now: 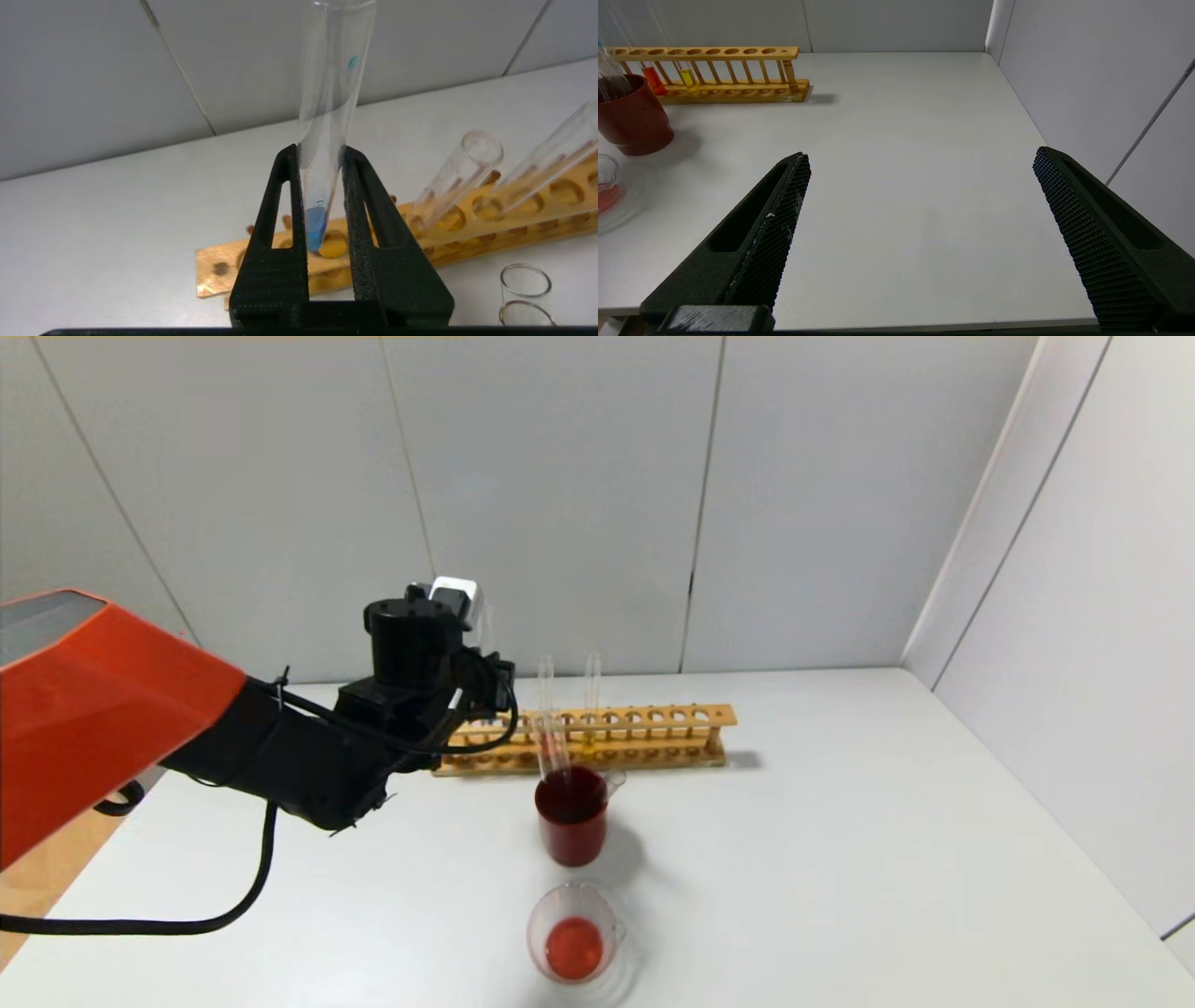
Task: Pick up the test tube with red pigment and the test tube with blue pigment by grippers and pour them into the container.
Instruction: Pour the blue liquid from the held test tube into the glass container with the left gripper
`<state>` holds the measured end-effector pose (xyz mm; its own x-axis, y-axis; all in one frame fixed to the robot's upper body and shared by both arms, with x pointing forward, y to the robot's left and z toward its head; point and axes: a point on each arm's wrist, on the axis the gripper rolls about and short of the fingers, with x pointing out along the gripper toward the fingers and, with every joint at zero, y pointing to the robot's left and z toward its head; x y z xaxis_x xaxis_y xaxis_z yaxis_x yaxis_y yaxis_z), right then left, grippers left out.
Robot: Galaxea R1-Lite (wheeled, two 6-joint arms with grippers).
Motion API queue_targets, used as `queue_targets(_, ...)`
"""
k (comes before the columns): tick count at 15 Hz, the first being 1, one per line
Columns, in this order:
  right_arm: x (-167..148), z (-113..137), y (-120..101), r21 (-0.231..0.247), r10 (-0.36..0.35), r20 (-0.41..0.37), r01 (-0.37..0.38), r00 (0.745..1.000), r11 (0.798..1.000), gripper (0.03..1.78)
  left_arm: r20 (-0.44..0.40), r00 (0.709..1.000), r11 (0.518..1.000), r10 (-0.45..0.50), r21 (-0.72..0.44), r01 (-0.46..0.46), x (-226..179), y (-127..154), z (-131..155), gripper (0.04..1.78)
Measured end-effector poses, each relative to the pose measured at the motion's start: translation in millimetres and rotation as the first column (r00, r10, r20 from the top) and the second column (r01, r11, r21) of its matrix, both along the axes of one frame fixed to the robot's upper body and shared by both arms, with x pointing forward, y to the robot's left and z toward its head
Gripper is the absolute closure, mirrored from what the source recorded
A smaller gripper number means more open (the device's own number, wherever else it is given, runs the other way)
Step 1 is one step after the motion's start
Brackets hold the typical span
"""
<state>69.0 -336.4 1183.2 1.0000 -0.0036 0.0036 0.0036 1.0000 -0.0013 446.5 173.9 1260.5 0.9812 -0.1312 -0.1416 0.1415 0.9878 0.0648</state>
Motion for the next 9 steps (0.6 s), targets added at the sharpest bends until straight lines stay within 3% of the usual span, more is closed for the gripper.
queue_targets(9, 0, 0, 0, 0.0, 0.0, 0.0, 0.0, 1.0, 1.0, 0.07, 0.047, 0.999, 0.999, -0.01, 0.05, 0.008, -63, 29, 104, 1.52)
